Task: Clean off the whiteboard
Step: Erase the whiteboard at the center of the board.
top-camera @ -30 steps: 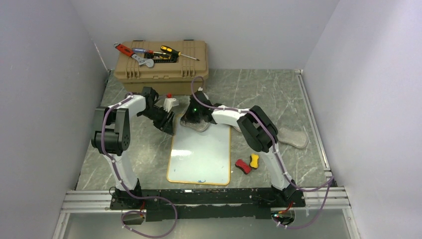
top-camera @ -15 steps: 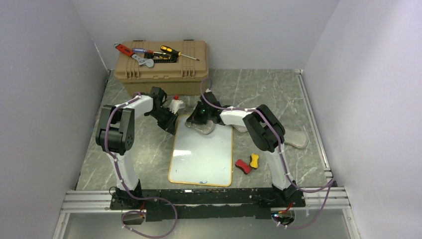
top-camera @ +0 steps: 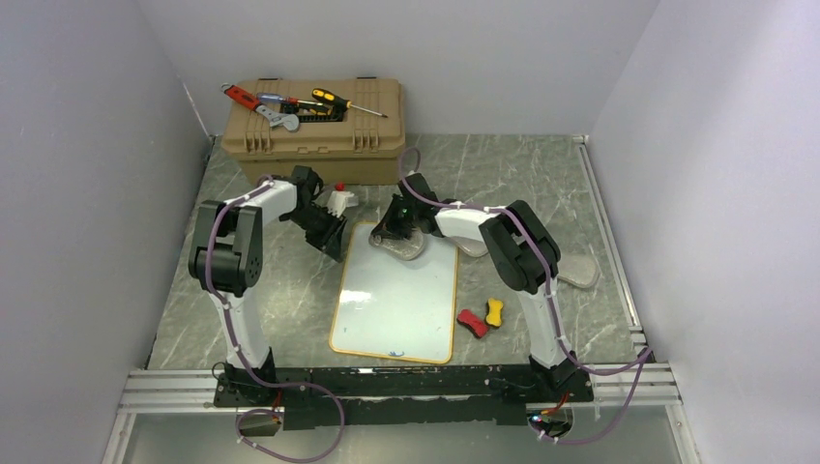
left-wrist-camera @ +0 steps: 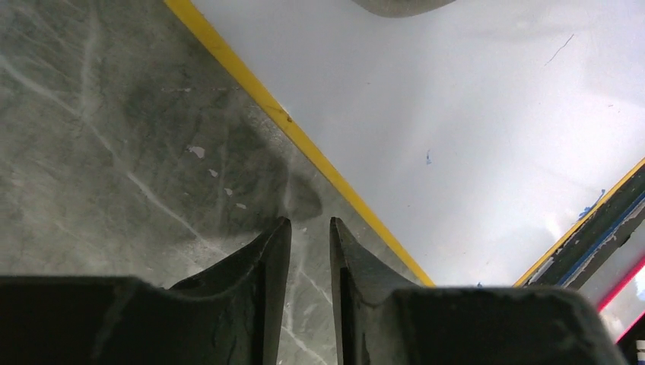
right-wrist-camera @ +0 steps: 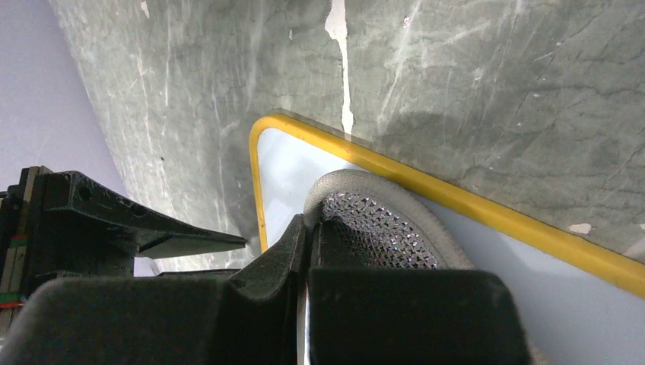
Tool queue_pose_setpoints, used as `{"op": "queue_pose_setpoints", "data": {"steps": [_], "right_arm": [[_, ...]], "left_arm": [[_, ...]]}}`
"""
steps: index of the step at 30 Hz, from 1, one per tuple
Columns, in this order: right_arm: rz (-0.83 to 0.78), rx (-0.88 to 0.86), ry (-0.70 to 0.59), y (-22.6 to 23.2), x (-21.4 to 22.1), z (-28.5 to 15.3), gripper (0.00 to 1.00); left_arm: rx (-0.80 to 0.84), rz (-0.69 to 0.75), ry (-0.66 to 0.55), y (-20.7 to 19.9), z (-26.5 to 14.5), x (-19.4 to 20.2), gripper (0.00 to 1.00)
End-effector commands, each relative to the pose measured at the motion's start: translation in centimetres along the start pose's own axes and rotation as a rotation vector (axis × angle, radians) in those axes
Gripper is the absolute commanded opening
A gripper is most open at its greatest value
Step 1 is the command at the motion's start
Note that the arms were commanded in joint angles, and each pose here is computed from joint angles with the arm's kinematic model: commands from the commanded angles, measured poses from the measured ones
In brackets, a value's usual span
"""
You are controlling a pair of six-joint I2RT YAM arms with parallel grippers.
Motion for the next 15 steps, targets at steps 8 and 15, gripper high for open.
{"op": "queue_pose_setpoints", "data": {"steps": [8, 15], "right_arm": [[0.03, 0.199, 0.064, -6.2, 3.5, 1.7, 0.0], [0.049, 0.197, 0.074, -6.8, 3.9, 1.8, 0.0]], "left_arm": [[-0.026, 0.019, 0.095, -0.4, 3.1, -0.3, 0.35], [-0.056, 0.058, 0.146, -0.5, 4.1, 0.6, 0.36]]}}
Point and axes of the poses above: each gripper's point midway between its finger pads, its own z axis out along the fingers, its own y axis along the line the jaws close on, x = y × z, the point moved 4 cm from there along -z, back along the fingers, and after that the axes turned 6 degrees about z, right-handed, at the moved point
